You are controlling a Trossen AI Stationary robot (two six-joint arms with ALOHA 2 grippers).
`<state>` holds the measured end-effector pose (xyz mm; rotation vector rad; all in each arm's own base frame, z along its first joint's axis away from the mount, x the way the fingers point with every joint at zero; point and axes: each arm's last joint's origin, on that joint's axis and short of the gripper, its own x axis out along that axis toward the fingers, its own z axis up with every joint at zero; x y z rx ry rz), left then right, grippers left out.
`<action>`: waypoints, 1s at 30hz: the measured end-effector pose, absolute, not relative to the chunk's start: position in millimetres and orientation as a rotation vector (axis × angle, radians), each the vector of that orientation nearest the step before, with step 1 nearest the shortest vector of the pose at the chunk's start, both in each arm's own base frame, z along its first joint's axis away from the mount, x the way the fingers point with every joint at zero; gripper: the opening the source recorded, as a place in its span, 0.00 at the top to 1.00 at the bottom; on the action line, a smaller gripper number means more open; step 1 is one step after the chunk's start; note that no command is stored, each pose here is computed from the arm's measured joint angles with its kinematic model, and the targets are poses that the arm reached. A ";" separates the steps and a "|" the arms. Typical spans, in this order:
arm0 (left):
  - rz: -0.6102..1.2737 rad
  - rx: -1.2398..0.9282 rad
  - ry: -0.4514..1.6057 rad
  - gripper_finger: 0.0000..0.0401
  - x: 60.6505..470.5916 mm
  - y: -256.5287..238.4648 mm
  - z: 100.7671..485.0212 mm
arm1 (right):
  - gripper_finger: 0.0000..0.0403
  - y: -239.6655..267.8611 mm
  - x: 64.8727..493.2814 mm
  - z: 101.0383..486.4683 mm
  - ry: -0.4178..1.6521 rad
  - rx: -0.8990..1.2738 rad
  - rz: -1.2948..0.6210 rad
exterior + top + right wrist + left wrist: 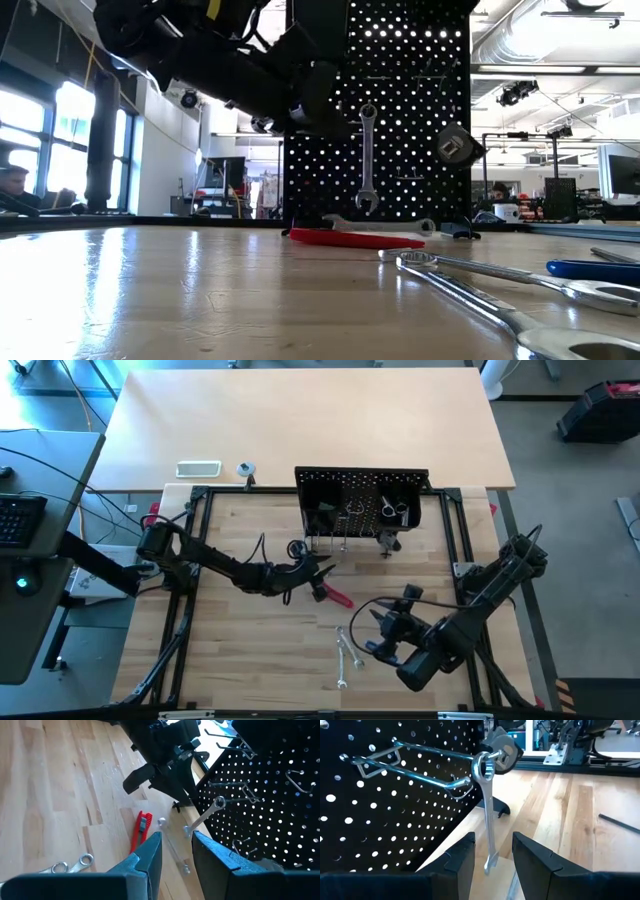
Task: Hang tools onto peg board
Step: Hang the wrench on the peg board
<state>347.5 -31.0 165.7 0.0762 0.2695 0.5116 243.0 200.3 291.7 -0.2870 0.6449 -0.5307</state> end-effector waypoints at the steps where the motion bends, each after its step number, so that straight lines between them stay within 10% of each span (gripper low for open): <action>1: 0.513 0.078 0.269 0.69 347.4 -31.0 165.8 | 0.75 200.5 241.9 291.5 0.646 -0.285 -0.533; 13: 0.472 0.115 0.344 0.69 343.7 -43.1 158.8 | 0.75 204.2 227.0 276.9 0.690 -0.193 -0.551; 30: 0.265 0.091 0.435 0.69 295.2 -63.9 112.0 | 0.75 148.9 215.9 111.1 0.570 0.020 -0.502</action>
